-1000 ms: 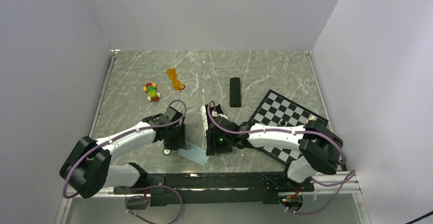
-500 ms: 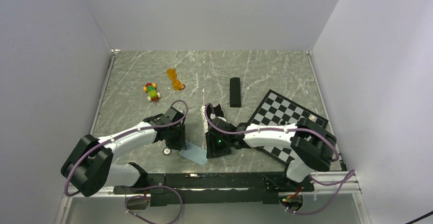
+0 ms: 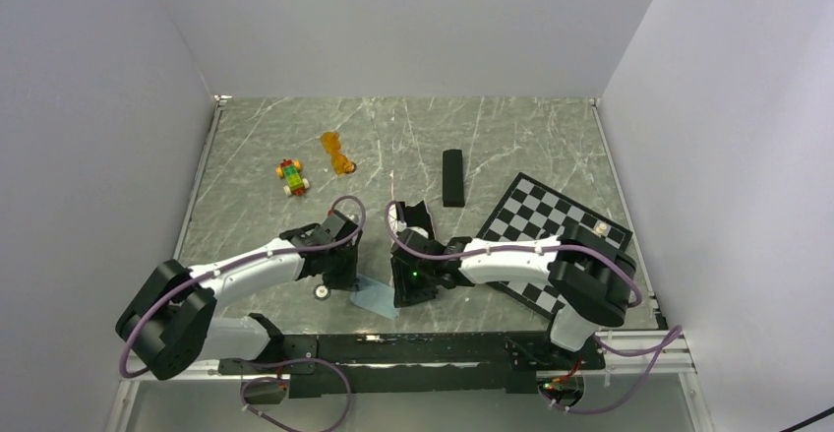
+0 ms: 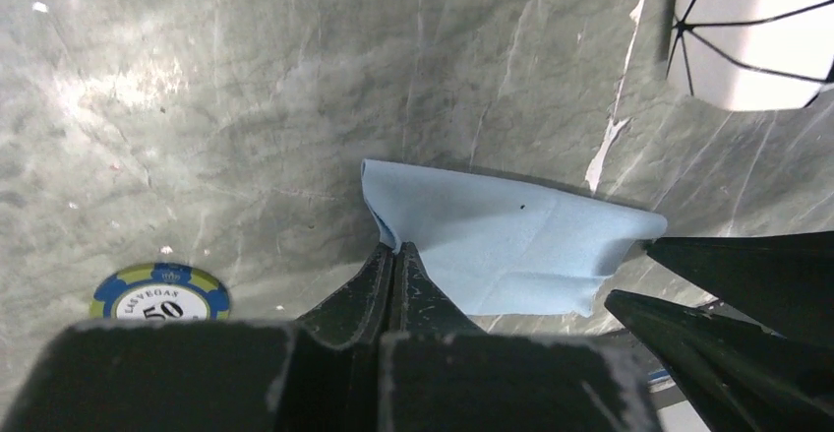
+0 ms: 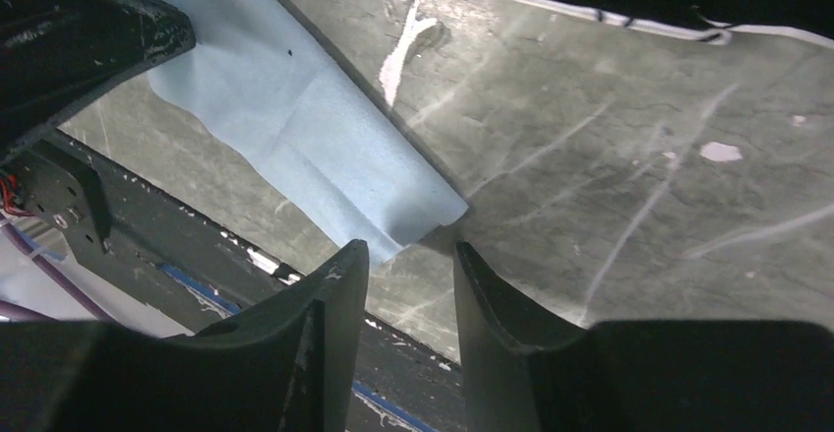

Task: Organize the sunglasses

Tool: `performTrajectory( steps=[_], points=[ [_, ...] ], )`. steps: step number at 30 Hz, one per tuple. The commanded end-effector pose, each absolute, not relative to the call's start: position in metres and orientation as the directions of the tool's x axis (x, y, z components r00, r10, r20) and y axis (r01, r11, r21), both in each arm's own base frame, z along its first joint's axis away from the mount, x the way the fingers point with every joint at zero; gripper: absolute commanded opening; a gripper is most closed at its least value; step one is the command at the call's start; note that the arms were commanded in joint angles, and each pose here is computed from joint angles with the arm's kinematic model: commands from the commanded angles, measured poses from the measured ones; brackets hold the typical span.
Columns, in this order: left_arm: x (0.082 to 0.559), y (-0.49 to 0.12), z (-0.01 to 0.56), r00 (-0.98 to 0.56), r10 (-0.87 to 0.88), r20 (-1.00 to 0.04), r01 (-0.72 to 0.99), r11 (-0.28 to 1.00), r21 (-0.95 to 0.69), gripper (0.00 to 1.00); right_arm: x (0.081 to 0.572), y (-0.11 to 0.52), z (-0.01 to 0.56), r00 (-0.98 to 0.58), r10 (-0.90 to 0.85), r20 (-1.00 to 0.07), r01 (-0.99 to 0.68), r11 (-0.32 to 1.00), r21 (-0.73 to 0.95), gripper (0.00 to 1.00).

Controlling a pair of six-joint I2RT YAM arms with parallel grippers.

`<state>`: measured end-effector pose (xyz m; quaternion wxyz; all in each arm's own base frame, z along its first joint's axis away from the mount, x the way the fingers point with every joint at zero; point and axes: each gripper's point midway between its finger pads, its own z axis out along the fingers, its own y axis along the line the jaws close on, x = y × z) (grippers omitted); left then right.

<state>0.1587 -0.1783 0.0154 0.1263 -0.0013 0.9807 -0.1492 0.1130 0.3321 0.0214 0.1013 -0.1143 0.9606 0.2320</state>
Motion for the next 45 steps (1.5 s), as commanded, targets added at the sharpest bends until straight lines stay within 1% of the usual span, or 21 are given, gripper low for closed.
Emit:
performTrajectory(
  steps=[1,5,7,15,20,30,37,39,45],
  points=[
    [0.137,-0.158,0.003,-0.972,-0.092,-0.217,-0.042,0.974,-0.223,0.0,0.118,0.346,0.029,-0.949,-0.161,-0.271,-0.265,0.871,0.413,0.4],
    [0.135,-0.159,0.004,-0.961,-0.15,-0.232,-0.087,0.961,-0.262,0.0,0.119,0.342,0.027,-0.946,-0.164,-0.281,-0.267,0.885,0.382,0.39],
    [0.137,-0.153,0.002,-0.951,-0.177,-0.252,-0.115,0.963,-0.245,0.0,0.118,0.342,0.027,-0.944,-0.166,-0.285,-0.27,0.887,0.375,0.38],
    [0.131,-0.152,-0.007,-0.946,-0.228,-0.232,-0.164,0.95,-0.264,0.0,0.114,0.349,0.021,-0.939,-0.203,-0.278,-0.297,0.888,0.352,0.36],
    [0.131,-0.153,-0.005,-0.944,-0.235,-0.234,-0.166,0.946,-0.279,0.0,0.115,0.351,0.019,-0.935,-0.207,-0.289,-0.302,0.891,0.339,0.33],
    [0.132,-0.155,-0.002,-0.937,-0.246,-0.247,-0.166,0.938,-0.305,0.0,0.122,0.357,0.015,-0.927,-0.218,-0.306,-0.316,0.893,0.32,0.21],
    [0.133,-0.159,0.0,-0.934,-0.251,-0.253,-0.161,0.931,-0.328,0.0,0.124,0.359,0.015,-0.922,-0.222,-0.318,-0.324,0.891,0.319,0.03],
    [0.134,-0.16,0.001,-0.933,-0.249,-0.258,-0.156,0.93,-0.333,0.0,0.126,0.36,0.016,-0.919,-0.218,-0.328,-0.326,0.889,0.321,0.0],
    [0.138,-0.163,0.007,-0.929,-0.241,-0.279,-0.135,0.926,-0.351,0.0,0.133,0.359,0.019,-0.907,-0.212,-0.363,-0.328,0.897,0.295,0.0]
  ],
)
